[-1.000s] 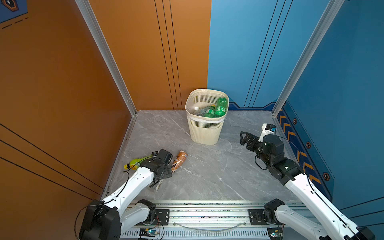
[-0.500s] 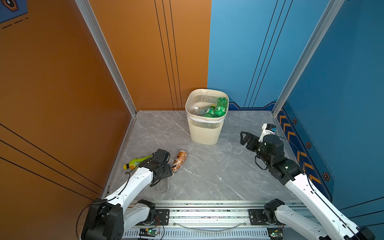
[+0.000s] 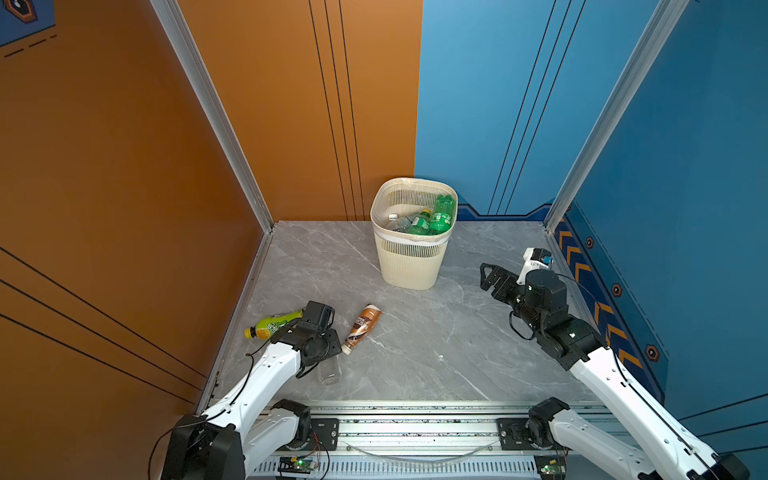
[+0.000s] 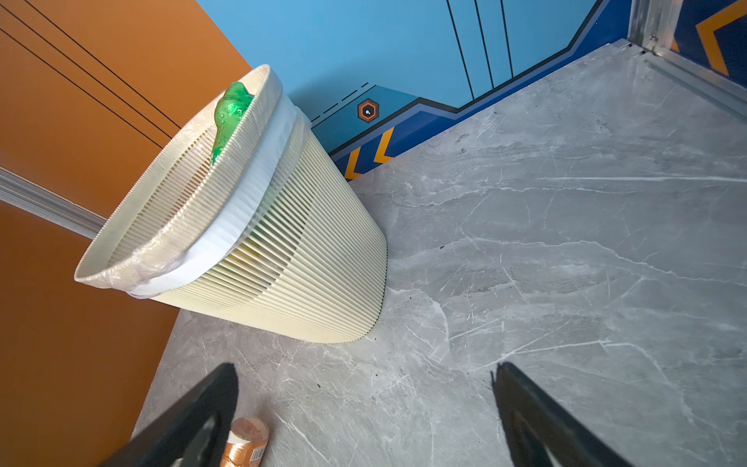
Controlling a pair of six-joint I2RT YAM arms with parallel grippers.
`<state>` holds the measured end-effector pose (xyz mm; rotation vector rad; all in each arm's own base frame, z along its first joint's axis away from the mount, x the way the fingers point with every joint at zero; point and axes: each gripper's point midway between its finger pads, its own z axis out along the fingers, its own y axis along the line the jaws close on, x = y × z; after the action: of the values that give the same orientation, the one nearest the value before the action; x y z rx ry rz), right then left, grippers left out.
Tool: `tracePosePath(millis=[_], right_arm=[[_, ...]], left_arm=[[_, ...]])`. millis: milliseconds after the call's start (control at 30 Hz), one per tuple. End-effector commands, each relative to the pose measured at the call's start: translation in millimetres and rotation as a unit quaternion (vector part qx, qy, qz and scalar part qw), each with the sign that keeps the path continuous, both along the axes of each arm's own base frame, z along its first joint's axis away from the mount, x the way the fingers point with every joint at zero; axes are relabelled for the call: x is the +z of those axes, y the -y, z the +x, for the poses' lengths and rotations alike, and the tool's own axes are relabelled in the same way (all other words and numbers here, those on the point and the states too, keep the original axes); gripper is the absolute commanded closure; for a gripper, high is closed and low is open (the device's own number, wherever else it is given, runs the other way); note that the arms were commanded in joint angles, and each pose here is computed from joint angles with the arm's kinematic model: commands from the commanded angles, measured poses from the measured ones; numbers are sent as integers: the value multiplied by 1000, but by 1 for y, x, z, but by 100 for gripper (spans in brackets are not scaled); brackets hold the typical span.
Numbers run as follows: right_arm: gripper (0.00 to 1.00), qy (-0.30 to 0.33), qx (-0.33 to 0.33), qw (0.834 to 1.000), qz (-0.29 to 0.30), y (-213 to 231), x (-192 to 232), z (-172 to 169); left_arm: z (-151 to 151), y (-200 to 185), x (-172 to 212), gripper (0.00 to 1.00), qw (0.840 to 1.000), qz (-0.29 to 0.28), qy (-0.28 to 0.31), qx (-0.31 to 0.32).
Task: Put the plastic bottles in the bin
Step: 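Withdraw the right gripper while the left gripper grasps the green-labelled clear water bottle, then lift the clear water bottle with the left gripper over the wastebasket and release it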
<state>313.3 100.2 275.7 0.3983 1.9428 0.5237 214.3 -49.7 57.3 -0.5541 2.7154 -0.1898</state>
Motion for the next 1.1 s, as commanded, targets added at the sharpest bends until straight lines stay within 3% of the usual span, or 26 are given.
tracePosePath(millis=[0, 167, 333, 500, 767, 1067], right_arm=[[0, 3, -1, 1000, 11, 0, 2, -1], [0, 6, -3, 1000, 9, 3, 4, -3], [0, 5, -5, 1000, 8, 5, 4, -5], [0, 4, -4, 1000, 7, 6, 4, -6], [0, 0, 0, 1000, 12, 5, 2, -9], [0, -3, 0, 1000, 12, 7, -1, -13]], left_arm=[[11, 8, 27, 43, 999, -26, 36, -9], [29, 15, 86, 44, 993, -43, 106, -30], [54, 30, 162, 44, 977, -61, 192, -71], [89, 44, 249, 45, 953, -50, 277, -114], [160, 84, 353, 45, 904, -35, 386, -180], [220, 146, 404, 44, 864, -30, 438, -246]])
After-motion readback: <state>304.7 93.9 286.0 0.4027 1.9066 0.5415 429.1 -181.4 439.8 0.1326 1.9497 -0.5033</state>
